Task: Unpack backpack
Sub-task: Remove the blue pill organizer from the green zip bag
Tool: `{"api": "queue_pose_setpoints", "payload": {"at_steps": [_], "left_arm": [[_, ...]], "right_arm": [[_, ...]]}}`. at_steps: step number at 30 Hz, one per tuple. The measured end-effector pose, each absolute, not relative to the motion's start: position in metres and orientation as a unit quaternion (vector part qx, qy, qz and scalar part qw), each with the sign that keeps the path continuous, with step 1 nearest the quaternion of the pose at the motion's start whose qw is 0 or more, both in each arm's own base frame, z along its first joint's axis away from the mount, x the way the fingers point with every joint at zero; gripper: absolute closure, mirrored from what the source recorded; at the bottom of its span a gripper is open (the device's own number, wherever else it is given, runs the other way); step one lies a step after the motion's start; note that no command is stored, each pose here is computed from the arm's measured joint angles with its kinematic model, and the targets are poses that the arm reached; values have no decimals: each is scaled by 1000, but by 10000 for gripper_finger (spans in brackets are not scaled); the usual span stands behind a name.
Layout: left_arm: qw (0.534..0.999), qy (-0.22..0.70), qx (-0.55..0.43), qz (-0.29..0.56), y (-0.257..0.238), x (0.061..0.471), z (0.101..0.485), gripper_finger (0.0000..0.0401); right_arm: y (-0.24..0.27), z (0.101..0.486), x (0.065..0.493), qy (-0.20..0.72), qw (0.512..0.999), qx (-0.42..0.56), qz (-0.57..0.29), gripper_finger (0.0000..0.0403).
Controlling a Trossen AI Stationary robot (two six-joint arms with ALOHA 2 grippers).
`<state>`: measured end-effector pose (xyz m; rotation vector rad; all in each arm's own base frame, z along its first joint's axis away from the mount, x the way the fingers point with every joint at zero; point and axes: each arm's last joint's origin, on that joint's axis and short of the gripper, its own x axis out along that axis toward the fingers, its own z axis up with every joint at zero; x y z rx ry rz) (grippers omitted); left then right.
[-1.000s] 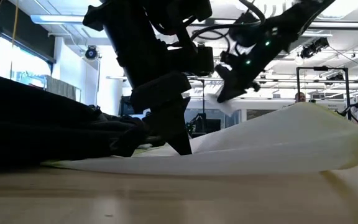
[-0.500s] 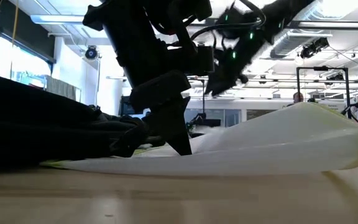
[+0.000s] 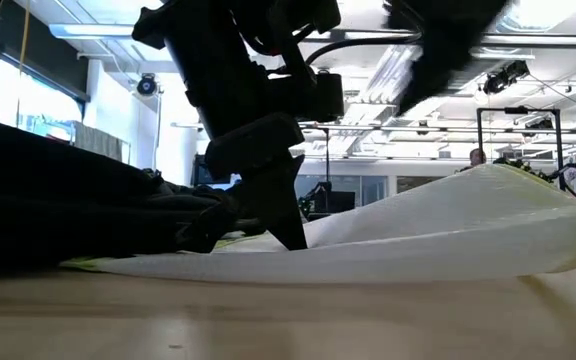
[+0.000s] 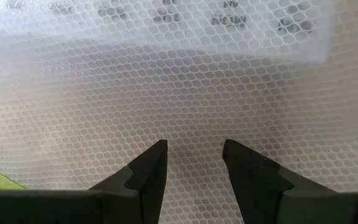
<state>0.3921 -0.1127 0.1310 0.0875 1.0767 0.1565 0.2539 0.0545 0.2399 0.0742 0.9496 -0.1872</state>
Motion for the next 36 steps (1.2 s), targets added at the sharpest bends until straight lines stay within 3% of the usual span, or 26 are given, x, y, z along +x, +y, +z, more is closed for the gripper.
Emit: {"api": "queue_pose_setpoints", "payload": {"at_steps": [3, 7, 16, 28, 32, 36], "left_arm": [[854, 513, 39, 71, -113, 392, 131, 256], [854, 513, 39, 70, -113, 392, 131, 256], [855, 513, 38, 70, -113, 392, 131, 256], [824, 526, 110, 181, -96, 379, 140, 256], [846, 502, 85, 159, -97, 387, 142, 256], [885, 456, 53, 83, -107, 400, 148, 256]], "right_arm": [[96, 210, 233, 468, 880, 61, -50, 183], [137, 178, 206, 419, 897, 143, -1, 183], [170, 143, 189, 313, 935, 161, 45, 183], [151, 122, 207, 297, 945, 103, -89, 183], [145, 120, 209, 305, 939, 118, -110, 183], [142, 116, 206, 334, 928, 119, -113, 183]]}}
